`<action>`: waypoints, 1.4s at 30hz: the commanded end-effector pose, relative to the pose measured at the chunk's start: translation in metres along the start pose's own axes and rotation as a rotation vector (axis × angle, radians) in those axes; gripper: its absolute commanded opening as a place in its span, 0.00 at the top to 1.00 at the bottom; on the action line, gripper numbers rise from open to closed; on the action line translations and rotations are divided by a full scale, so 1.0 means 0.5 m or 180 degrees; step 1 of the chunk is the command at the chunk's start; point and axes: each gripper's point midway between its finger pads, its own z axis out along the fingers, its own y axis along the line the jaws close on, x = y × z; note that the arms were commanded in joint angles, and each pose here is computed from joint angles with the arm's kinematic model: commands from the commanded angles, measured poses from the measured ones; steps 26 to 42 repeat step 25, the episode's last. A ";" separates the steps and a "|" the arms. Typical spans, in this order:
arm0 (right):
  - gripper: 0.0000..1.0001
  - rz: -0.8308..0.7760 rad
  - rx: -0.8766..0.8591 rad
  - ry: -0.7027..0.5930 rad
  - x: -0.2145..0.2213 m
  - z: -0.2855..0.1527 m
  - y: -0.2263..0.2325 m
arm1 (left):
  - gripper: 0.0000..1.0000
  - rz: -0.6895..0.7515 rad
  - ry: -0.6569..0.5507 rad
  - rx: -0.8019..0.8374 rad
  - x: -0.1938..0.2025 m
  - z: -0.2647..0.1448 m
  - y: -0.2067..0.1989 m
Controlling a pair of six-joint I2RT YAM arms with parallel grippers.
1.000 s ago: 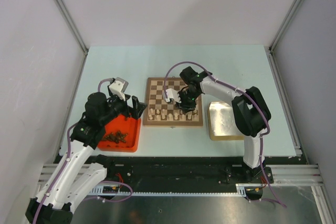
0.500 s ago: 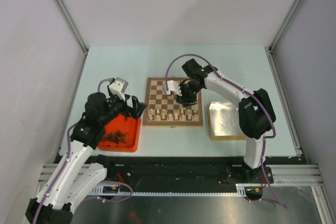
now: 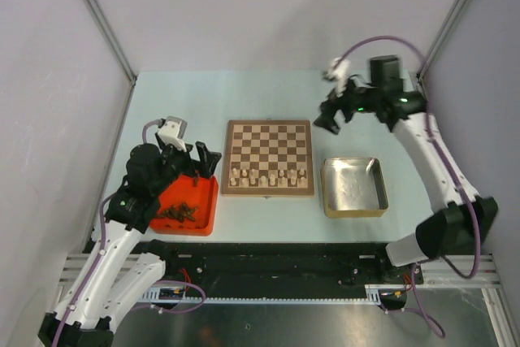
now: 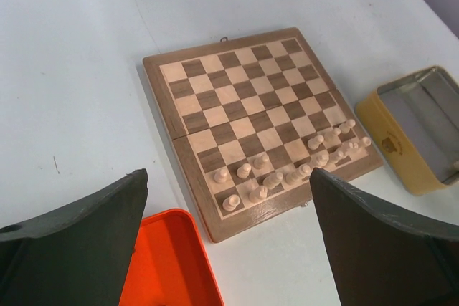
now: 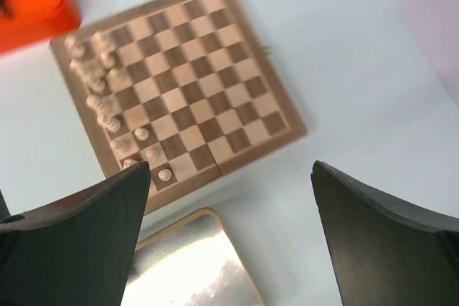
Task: Set up the chess pieces on the board
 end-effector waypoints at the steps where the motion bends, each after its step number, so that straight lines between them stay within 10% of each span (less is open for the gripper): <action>1: 0.00 0.0793 0.0387 -0.0781 -0.066 -0.122 -0.048 | 0.00 -0.0221 -0.0354 -0.0009 -0.088 -0.037 -0.016; 13: 0.00 0.2002 0.2490 -0.0931 -0.026 -0.289 -0.170 | 0.00 -0.0254 -0.0527 0.0062 -0.141 -0.115 -0.045; 42: 0.00 0.1890 0.2456 -0.0881 -0.012 -0.295 -0.152 | 0.00 -0.0182 -0.0568 -0.0046 -0.145 -0.156 -0.039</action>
